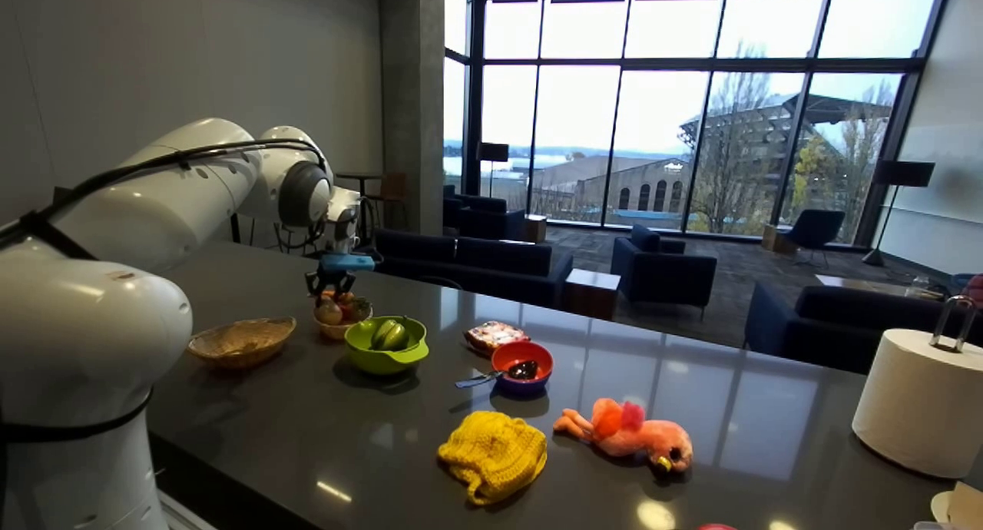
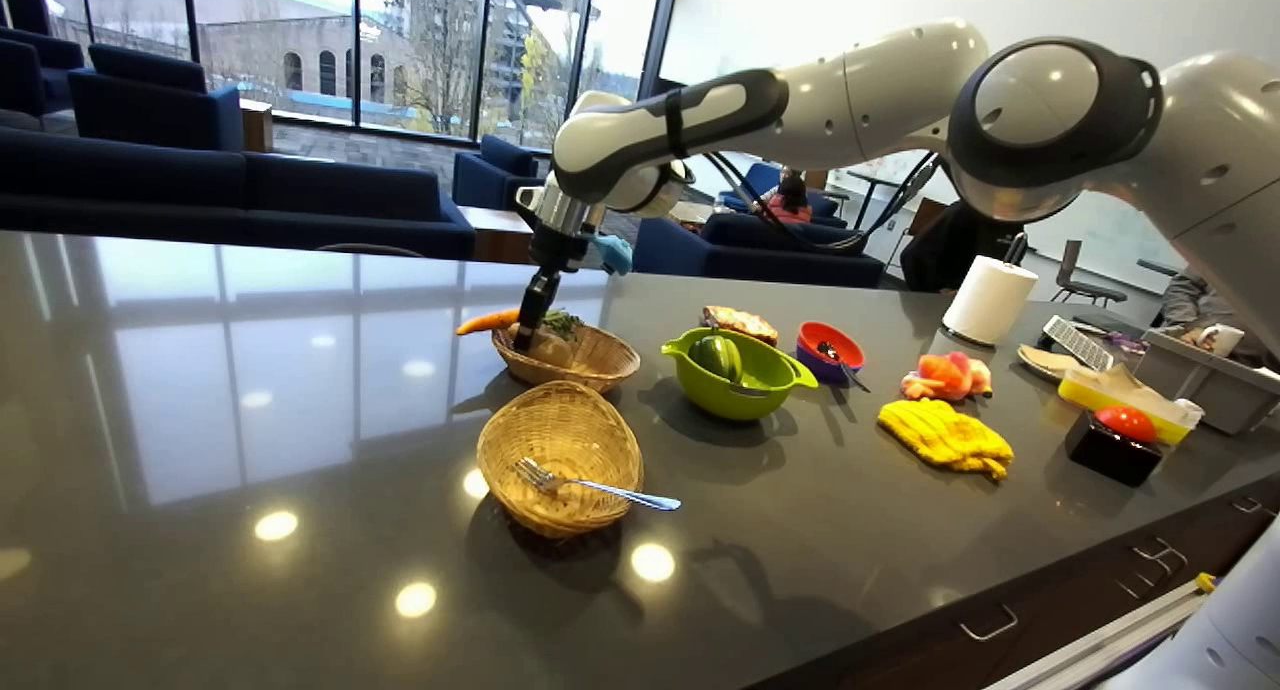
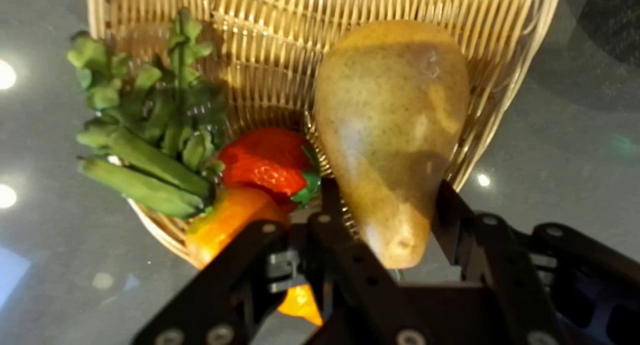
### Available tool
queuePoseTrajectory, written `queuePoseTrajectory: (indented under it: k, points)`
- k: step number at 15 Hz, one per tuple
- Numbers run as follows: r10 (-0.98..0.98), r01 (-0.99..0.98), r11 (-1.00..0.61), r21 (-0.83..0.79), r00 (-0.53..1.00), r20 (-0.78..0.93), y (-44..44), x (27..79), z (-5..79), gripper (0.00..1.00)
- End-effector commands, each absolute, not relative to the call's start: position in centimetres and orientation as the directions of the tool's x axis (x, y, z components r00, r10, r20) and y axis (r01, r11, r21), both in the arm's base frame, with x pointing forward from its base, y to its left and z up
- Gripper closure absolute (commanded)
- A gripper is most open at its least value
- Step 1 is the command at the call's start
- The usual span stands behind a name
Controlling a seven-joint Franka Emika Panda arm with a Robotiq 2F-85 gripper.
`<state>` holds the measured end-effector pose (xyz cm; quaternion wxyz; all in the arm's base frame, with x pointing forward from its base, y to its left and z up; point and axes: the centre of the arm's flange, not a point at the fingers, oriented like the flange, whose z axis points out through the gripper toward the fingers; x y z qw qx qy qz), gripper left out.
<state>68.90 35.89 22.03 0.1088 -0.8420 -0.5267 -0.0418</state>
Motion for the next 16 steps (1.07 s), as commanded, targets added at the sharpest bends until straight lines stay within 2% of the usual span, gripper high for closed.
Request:
queuePoseTrajectory:
  k: [1, 13, 14, 15, 16]
  points:
    - [0.882, 0.897, -0.425, -0.118, 0.440, 0.169, 35.5, 69.1, 23.7, 0.78]
    - [0.863, 0.877, -0.478, -0.042, 0.478, 0.164, 33.2, 68.6, 28.6, 0.78]
    - [0.860, 0.874, -0.484, -0.039, 0.483, 0.163, 33.0, 68.6, 28.8, 0.28]
    - [0.859, 0.872, -0.488, -0.038, 0.487, 0.160, 32.8, 68.6, 29.0, 0.27]
    - [0.858, 0.872, -0.489, -0.036, 0.488, 0.159, 32.7, 68.6, 29.1, 0.65]
